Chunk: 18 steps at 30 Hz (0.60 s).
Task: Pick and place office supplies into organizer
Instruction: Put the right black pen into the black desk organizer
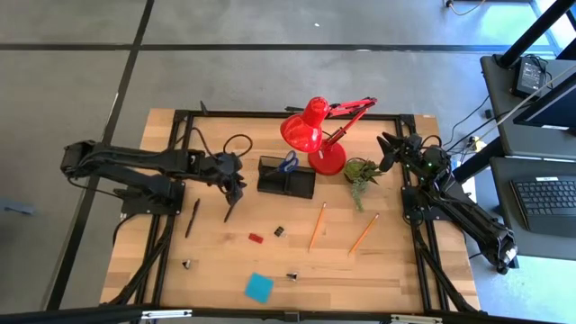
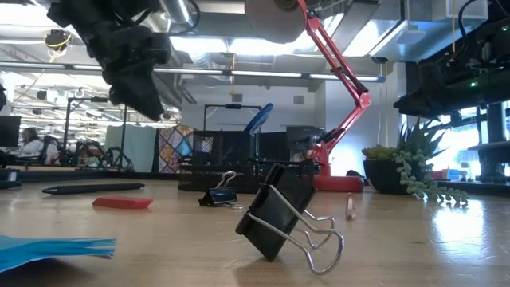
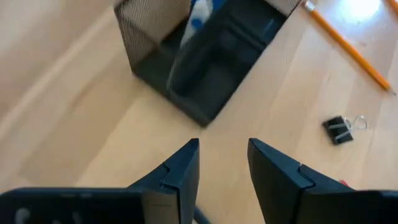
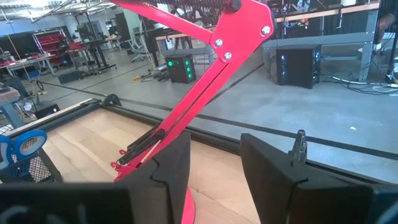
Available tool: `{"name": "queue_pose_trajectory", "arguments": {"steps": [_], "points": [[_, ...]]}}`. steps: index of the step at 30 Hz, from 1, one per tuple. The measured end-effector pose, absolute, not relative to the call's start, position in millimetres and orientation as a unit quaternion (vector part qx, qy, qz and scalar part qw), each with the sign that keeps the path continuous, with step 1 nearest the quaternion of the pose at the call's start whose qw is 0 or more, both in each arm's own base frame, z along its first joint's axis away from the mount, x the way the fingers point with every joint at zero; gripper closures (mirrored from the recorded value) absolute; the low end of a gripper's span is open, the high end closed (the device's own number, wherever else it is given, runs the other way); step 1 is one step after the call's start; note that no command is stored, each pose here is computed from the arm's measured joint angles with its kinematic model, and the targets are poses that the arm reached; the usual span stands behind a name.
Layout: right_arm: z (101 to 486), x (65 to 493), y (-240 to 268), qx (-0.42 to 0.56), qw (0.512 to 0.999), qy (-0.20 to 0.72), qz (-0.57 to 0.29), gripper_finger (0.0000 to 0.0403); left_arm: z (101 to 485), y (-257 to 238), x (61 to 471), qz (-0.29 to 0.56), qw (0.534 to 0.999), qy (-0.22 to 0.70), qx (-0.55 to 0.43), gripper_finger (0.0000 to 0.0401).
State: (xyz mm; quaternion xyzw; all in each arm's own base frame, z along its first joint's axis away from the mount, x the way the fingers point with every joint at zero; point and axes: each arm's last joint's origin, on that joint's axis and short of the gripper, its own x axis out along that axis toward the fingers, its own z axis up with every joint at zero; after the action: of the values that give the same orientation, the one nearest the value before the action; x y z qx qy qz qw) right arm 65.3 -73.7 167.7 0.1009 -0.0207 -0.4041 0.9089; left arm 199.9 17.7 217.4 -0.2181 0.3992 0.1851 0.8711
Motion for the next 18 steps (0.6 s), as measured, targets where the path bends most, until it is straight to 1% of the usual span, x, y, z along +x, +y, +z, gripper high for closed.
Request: {"name": "queue_pose_trajectory", "arguments": {"steps": [3,5,9,14,18], "points": [[167.8,65.3,-73.7,0.101,0.909,-0.021,-0.404,0.0258,210.1,17.4,200.0,0.202,0.847,0.426,-0.245,0.0272],[167.7,65.3,-73.7,0.1,0.909,-0.02,-0.404,0.0258,206.6,17.5,201.3,0.22,0.822,0.459,-0.255,0.0272],[167.8,65.2,-73.7,0.099,0.909,-0.02,-0.404,0.0258,202.4,18.5,214.1,0.244,0.782,0.514,-0.257,0.0272],[167.8,65.3,-73.7,0.099,0.909,-0.02,-0.404,0.0258,197.4,20.3,238.0,0.248,0.764,0.542,-0.245,0.0272],[167.8,65.3,-73.7,0.099,0.909,-0.02,-0.404,0.0258,188.5,20.8,246.7,0.259,0.733,0.582,-0.238,0.0272]]}}
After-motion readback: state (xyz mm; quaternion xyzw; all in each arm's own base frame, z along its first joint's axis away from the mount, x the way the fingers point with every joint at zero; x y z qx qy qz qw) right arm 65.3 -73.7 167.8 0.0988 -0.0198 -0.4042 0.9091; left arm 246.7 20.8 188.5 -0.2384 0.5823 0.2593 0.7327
